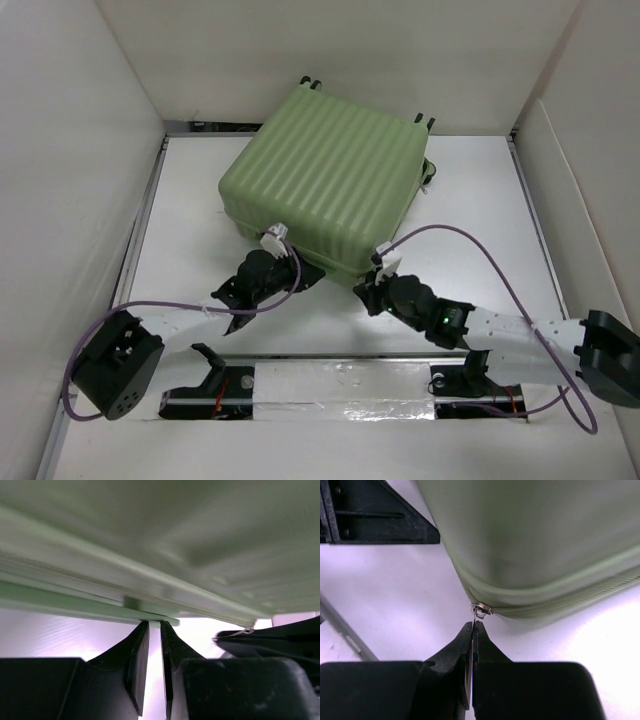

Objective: Pack the luggage

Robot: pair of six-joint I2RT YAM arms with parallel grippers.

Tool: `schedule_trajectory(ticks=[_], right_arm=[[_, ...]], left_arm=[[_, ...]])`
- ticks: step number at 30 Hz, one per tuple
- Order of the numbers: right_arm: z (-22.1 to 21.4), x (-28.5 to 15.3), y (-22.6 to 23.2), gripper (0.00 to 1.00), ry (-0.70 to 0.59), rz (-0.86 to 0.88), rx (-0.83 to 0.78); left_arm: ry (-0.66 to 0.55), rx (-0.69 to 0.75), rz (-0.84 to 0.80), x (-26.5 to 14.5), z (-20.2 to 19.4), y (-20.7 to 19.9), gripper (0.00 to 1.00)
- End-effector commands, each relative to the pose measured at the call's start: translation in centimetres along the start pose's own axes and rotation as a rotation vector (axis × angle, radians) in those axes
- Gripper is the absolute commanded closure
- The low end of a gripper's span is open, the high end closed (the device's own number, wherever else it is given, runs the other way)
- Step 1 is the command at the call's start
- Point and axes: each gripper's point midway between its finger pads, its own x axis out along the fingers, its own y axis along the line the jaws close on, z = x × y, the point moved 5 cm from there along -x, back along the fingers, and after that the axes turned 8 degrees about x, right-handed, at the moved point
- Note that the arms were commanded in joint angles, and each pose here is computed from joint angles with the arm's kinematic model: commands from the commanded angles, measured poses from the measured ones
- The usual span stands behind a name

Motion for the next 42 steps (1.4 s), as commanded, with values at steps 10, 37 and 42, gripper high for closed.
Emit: schedule_trajectory(ticks=[10, 37, 42], right_arm=[[-0.4, 4.7, 7.2, 1.0, -0.045, -0.089, 0.112], [0.3, -3.4, 5.7, 0.36, -0.002, -0.027, 0.104], [3.9, -5.8, 0.9, 0.96, -0.118, -0.193, 0.15]], left_arm=[[-0.108, 0.088, -0.09, 2.8, 2.1, -6.5, 0.7], [-0.599, -0.139, 0.525, -4.6, 37.5, 9.9, 0.29], [-0.395, -0.149, 0.52, 0.3, 35.2, 15.0, 0.32]])
